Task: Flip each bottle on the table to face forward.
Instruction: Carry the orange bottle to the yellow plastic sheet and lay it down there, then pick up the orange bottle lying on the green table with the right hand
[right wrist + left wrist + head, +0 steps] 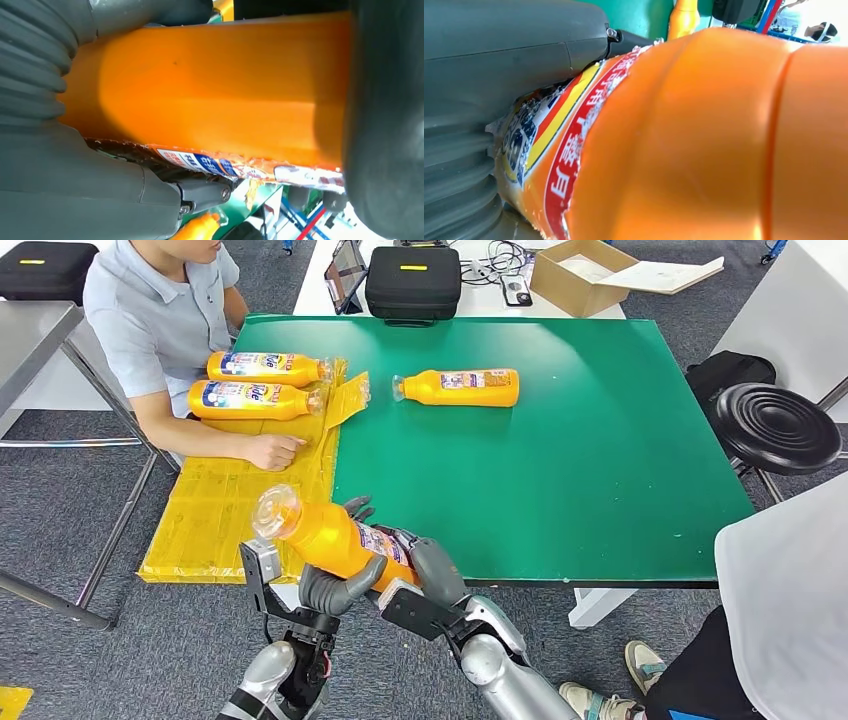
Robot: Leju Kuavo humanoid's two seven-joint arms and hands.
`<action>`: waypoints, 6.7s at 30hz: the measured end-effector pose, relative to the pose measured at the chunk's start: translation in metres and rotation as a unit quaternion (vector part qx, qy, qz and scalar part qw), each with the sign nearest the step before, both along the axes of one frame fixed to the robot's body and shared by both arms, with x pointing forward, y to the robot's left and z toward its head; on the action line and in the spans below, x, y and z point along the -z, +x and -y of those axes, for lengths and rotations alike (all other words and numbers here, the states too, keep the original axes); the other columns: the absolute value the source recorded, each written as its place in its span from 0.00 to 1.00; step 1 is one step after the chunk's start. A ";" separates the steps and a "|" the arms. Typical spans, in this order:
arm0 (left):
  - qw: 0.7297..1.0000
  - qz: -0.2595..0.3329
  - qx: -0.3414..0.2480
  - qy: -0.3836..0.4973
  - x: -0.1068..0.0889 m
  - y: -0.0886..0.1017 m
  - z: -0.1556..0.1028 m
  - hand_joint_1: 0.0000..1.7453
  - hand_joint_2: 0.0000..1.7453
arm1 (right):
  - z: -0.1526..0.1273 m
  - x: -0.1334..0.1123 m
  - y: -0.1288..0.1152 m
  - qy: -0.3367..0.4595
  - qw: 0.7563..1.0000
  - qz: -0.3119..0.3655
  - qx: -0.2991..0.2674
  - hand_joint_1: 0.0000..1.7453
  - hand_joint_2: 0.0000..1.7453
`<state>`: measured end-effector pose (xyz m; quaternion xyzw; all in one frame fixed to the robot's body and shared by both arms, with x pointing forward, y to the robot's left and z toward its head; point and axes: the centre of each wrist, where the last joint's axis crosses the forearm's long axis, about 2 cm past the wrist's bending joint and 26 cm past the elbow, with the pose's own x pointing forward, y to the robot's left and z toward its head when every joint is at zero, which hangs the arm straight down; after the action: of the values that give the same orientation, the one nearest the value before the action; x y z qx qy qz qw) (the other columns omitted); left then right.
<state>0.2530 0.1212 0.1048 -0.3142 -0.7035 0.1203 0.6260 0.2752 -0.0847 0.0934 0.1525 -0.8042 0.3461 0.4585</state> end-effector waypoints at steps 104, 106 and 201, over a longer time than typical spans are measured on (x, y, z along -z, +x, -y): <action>0.775 0.029 0.100 0.624 0.001 0.156 -0.101 0.00 0.00 | -0.041 -0.015 -0.034 0.015 0.986 0.146 -0.081 0.00 0.00; 0.802 0.048 0.089 0.588 0.003 0.153 -0.099 0.00 0.00 | -0.040 -0.014 -0.034 0.014 0.986 0.145 -0.080 0.00 0.00; 0.964 0.151 -0.139 0.167 -0.024 0.044 -0.069 0.00 1.00 | 0.159 0.033 0.093 -0.360 0.895 0.034 0.261 0.00 1.00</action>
<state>0.2966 0.1901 0.1284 -0.1188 -0.8369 0.0377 0.5329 0.3685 -0.2433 0.0608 -0.2501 -0.6508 0.4849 0.5280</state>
